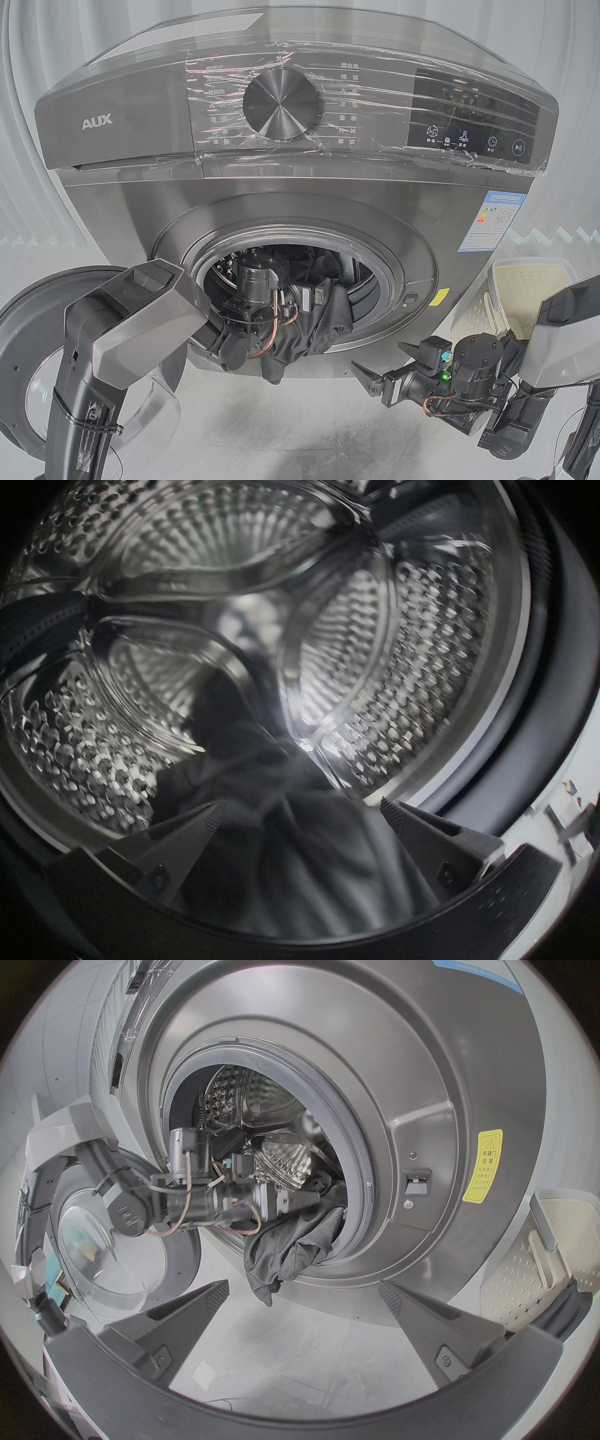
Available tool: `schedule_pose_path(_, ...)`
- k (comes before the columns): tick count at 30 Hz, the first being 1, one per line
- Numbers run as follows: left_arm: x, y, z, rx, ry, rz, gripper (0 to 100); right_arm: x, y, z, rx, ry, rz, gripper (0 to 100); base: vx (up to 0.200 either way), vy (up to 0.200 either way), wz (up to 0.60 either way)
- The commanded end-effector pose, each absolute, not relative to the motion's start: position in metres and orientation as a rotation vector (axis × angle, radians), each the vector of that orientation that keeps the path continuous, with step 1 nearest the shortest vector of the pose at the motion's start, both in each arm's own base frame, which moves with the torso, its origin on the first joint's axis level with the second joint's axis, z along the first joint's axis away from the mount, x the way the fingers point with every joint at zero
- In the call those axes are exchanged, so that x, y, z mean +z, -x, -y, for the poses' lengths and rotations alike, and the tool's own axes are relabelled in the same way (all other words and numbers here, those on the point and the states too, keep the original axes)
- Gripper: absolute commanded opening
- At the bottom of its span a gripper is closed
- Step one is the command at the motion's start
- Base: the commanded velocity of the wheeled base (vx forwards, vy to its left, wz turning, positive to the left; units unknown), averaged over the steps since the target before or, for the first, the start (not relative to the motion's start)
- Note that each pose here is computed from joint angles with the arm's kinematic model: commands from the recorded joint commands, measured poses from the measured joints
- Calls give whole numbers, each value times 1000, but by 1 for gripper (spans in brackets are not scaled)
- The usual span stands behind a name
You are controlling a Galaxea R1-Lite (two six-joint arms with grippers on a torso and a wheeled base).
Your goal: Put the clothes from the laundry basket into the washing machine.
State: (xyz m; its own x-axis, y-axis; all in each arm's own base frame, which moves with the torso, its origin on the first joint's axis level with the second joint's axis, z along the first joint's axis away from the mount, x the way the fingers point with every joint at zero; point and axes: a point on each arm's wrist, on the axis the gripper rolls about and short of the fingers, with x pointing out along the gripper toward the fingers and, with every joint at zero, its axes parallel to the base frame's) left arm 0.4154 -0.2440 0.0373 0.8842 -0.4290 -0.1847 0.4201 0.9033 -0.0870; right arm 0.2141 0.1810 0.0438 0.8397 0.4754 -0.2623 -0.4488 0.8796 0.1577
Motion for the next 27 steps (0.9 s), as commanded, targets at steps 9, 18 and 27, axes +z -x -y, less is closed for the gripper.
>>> schedule_pose_path(9,13,-376,252,-581,-4,-337,100,43,-214,-181,490,-92,-302,100,0,0,0)
schedule_pose_path(18,-13,-382,250,-573,-47,-338,0,43,-215,-182,490,-94,-301,100,0,0,0)
schedule_pose_path(27,13,-404,245,-524,3,-232,0,43,-214,-181,489,-93,-304,100,0,0,0)
